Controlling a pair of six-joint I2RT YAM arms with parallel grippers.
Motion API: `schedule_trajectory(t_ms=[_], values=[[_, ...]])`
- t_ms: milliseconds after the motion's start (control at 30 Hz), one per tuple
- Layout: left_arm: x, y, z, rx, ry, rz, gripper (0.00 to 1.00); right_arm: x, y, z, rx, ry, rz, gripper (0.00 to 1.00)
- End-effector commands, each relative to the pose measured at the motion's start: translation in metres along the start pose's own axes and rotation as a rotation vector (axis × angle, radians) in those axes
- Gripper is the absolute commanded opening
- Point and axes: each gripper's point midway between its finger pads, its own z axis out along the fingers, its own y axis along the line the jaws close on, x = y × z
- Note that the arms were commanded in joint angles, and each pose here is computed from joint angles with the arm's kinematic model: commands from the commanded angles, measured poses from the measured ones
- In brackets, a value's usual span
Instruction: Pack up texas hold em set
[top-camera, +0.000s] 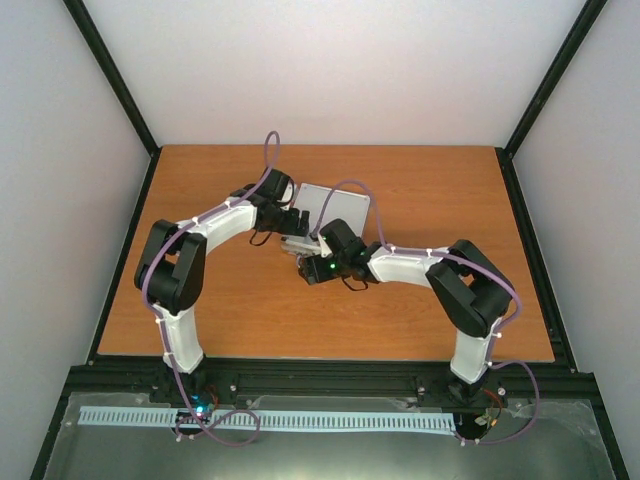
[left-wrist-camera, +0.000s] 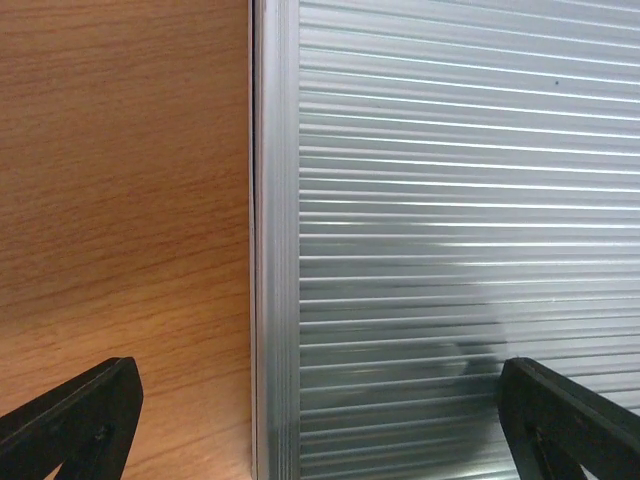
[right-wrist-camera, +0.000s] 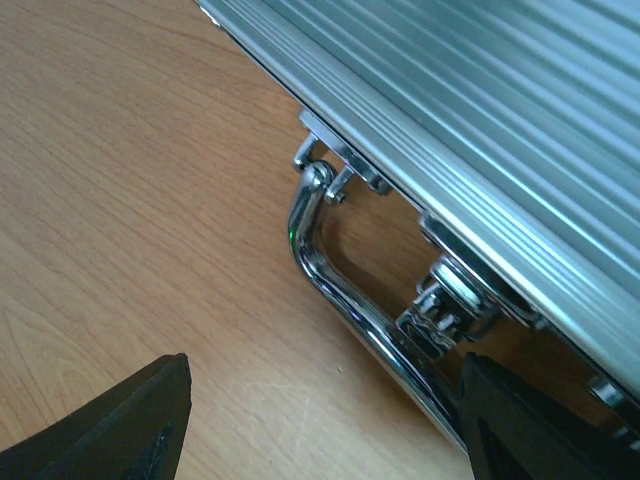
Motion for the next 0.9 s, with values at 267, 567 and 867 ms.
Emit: schedule_trajectory(t_ms=[267, 567, 867], values=[[0.036, 0.021, 0.03, -0.076, 0.105, -0.013, 1.0, -0.019, -0.012, 0.013, 0.112, -0.058, 0.015, 0.75], [0.044, 0.022, 0.035, -0.07, 0.114, -0.021, 1.0, -0.008, -0.001, 0.03, 0.071, -0.016, 0.005, 0.75], [0.05, 0.023, 0.038, -0.071, 0.127, -0.025, 1.0, -0.003, 0.028, 0.022, -0.126, -0.073, -0.024, 0.75]])
